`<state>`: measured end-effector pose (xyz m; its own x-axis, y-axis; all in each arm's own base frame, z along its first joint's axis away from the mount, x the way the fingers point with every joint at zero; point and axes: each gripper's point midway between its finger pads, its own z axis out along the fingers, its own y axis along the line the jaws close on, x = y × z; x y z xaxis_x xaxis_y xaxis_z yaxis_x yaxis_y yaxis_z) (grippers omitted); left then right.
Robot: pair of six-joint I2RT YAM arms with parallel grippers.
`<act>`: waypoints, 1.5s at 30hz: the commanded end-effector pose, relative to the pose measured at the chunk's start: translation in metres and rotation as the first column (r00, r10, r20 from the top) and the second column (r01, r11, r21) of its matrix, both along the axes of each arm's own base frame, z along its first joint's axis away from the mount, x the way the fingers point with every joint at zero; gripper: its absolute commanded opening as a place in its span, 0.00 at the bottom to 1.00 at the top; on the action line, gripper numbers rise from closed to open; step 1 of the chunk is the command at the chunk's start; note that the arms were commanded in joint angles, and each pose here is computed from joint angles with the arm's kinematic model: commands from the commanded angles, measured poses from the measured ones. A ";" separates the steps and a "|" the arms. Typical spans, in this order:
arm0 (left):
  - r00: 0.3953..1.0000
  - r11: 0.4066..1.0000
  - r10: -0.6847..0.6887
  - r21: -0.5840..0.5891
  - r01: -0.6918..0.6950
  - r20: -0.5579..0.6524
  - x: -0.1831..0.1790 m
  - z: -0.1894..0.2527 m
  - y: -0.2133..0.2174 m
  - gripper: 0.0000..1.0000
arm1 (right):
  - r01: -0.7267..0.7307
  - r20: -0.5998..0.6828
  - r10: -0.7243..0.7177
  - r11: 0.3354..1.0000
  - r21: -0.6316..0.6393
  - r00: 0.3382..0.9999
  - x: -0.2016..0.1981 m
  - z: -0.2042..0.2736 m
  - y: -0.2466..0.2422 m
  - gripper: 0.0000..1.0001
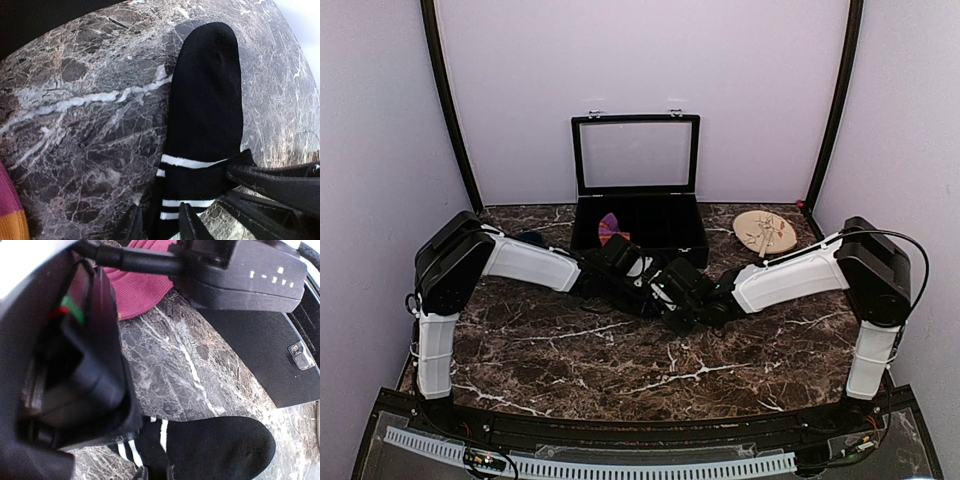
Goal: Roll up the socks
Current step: Roll the sock at the center of the board.
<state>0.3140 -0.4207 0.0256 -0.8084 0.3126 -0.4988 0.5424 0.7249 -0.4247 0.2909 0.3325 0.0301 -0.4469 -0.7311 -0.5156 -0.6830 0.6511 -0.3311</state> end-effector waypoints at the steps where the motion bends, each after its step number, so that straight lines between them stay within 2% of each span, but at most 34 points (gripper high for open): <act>1: 0.994 0.991 -0.055 0.118 0.066 -0.099 -0.040 -0.030 0.013 0.34 | -0.067 -0.223 0.004 0.959 -0.275 0.975 -0.038 -0.072 -0.058 0.12; 5: 0.998 0.994 0.001 0.111 0.007 -0.065 -0.032 -0.020 0.019 0.48 | -0.071 -0.229 0.015 0.969 -0.238 0.973 -0.038 -0.064 -0.051 0.08; 9: 0.998 0.994 0.046 0.103 -0.043 -0.033 -0.027 -0.013 0.024 0.54 | -0.075 -0.245 0.023 0.976 -0.204 0.969 -0.042 -0.060 -0.046 0.07; 23: 0.994 0.992 0.111 0.067 -0.111 -0.005 -0.027 -0.002 0.035 0.54 | -0.049 -0.300 0.013 0.992 -0.112 0.954 -0.053 -0.051 -0.037 0.02; 36: 0.991 0.981 0.137 0.135 -0.137 0.008 -0.029 -0.016 0.052 0.54 | -0.020 -0.303 -0.004 0.997 -0.074 0.953 -0.055 -0.044 -0.036 0.00; 45: 0.989 0.980 0.146 0.135 -0.148 0.025 -0.029 -0.012 0.057 0.54 | -0.014 -0.315 0.005 1.000 -0.028 0.949 -0.055 -0.039 -0.030 0.00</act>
<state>0.3053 -0.3884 0.0292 -0.8072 0.2198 -0.5478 0.4625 0.8123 -0.3555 0.2593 0.3365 0.0196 -0.5109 -0.7151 -0.4771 -0.7583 0.6363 -0.1417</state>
